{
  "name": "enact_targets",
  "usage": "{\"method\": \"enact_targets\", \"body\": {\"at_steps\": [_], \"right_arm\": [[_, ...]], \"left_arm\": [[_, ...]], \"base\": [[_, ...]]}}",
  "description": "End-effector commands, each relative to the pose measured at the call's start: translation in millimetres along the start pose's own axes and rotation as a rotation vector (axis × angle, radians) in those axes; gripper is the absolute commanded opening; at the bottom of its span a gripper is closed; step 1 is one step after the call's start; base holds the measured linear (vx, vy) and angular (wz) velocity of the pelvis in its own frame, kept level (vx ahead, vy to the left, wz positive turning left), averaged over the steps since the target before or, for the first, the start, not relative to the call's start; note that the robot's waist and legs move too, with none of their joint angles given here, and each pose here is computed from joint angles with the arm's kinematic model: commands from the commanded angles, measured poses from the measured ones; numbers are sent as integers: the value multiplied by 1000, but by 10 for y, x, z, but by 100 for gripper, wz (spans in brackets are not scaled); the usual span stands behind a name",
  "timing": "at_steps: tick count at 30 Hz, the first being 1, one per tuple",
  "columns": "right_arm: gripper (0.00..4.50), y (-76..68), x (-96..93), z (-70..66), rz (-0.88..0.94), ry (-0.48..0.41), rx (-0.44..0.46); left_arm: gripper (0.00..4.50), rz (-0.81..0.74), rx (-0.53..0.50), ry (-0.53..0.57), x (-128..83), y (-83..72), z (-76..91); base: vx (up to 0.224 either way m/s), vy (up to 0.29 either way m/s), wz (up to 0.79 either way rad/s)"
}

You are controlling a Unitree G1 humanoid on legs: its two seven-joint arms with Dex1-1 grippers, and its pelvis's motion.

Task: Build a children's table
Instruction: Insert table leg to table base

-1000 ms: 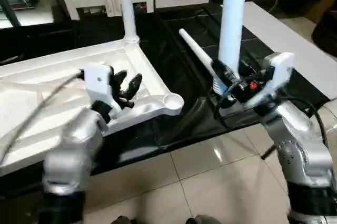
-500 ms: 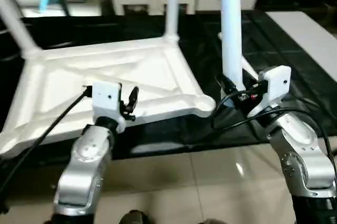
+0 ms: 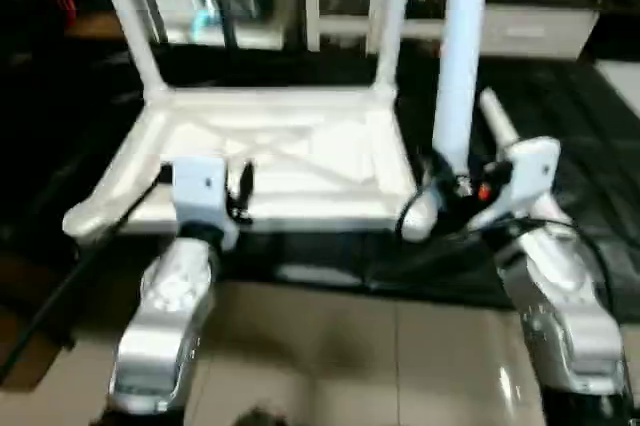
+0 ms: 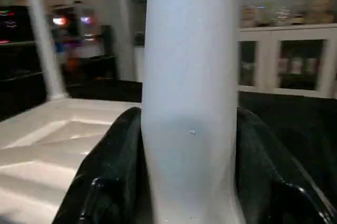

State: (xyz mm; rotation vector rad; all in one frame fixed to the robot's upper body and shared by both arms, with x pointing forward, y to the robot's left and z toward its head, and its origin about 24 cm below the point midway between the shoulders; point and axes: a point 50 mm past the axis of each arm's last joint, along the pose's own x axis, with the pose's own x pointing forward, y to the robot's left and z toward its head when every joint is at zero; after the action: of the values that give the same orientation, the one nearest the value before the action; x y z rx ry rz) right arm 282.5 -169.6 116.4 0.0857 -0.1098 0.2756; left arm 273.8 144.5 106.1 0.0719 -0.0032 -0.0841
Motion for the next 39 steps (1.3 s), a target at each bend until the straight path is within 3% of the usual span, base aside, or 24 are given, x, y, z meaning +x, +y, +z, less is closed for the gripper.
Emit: {"method": "enact_targets", "body": {"at_steps": [1,6,10,14,26,31,32,33,34,35,37,38,39], "right_arm": [[200,20,3,-30,-42,22,-1],[200,-41,-7,-13,-59,19,3],[200,6,15,-30,28,18,-37],[200,171,20,-15,136,13,30],[200,104,-31,-1,138,-8,71],[200,160,-53,9,201,-13,96],[200,187,-66,14,234,-10,135],[200,217,-96,24,275,-13,195],[200,219,-98,24,278,-13,199],[200,232,-112,32,294,-23,166],[200,235,-114,32,299,-25,148],[200,241,-115,30,306,-28,121],[200,228,-102,52,293,-48,88]], "left_arm": [[243,-7,1,11,-21,49,-31],[243,-43,-23,-4,-82,16,-44],[243,-39,-31,-2,-125,6,-61],[243,-72,-14,-15,-210,28,-74],[243,-130,54,-21,-231,-6,-62],[243,-135,70,-32,-215,10,-25],[243,-146,70,-35,-215,22,-15],[243,-241,62,-34,-256,1,-14],[243,-252,60,-32,-261,-2,-17],[243,-346,60,-10,-313,-14,-51],[243,-370,63,0,-329,-12,-65],[270,-414,67,21,-357,-4,-90],[270,-492,63,40,-386,13,-116]], "base": [[-42,-77,33],[-16,-59,15],[0,0,0],[0,0,0],[133,-8,-30],[142,47,-16],[123,47,-20],[55,43,-15],[1,27,-25],[1,27,-25],[-2,6,-9],[0,0,0],[-65,43,-18]]}}
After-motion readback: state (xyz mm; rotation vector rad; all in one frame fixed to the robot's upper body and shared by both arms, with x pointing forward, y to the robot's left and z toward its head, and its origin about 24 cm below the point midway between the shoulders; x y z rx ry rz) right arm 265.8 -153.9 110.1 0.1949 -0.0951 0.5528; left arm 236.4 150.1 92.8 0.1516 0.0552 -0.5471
